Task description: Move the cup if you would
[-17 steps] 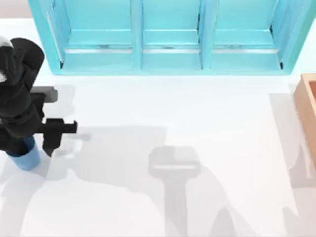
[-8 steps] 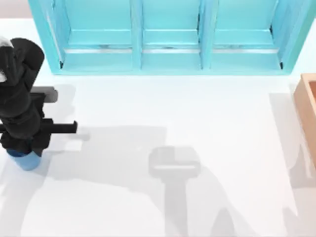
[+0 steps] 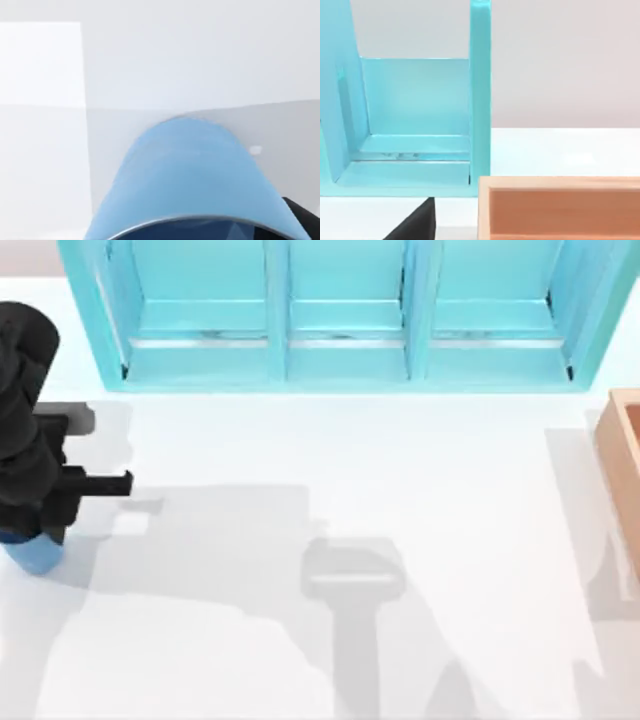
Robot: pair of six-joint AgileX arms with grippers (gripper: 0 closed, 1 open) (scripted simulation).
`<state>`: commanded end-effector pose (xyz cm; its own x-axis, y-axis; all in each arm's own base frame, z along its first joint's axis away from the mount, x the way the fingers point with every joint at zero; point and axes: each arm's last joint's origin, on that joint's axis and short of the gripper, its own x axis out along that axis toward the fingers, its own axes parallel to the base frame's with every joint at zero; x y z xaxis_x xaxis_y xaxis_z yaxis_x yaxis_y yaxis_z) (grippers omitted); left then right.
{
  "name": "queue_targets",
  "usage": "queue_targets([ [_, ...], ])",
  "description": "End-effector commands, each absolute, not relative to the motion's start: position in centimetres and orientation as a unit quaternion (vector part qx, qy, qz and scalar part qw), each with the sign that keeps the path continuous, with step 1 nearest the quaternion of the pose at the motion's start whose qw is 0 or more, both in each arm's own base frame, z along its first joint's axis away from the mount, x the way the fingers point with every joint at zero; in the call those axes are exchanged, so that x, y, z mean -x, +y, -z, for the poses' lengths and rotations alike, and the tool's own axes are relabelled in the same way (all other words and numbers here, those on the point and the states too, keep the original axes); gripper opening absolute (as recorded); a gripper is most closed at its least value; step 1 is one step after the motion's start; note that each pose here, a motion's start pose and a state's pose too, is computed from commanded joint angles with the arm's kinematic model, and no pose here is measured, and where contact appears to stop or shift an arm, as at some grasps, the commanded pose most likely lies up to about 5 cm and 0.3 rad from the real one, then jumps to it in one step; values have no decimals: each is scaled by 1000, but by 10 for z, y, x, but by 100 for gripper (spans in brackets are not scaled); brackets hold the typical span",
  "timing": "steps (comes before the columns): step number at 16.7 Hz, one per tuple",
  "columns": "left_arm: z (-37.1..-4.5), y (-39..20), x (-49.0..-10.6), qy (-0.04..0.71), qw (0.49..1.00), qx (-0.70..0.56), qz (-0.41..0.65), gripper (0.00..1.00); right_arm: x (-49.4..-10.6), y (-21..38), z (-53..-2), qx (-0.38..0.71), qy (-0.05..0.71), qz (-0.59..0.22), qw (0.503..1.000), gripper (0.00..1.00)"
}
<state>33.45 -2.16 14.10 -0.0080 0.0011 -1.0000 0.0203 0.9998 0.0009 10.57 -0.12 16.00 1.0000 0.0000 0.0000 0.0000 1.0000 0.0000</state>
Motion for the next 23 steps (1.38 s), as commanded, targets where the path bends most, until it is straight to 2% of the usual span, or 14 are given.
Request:
queue_targets([
  [5,-164,78,-355,716,698,-5,8,0,-106,-1,-160,0,0,0,1000,100],
  [8,-181,152,-347,717,697,-4,10,0,-106,-1,-160,0,0,0,1000,100],
  [11,-199,200,-332,710,704,-6,8,0,-106,-1,-160,0,0,0,1000,100],
  [18,-205,211,-327,706,708,-10,7,0,-106,-1,-160,0,0,0,1000,100],
  [23,-166,219,-328,705,709,-9,4,0,-106,-1,-160,0,0,0,1000,100],
])
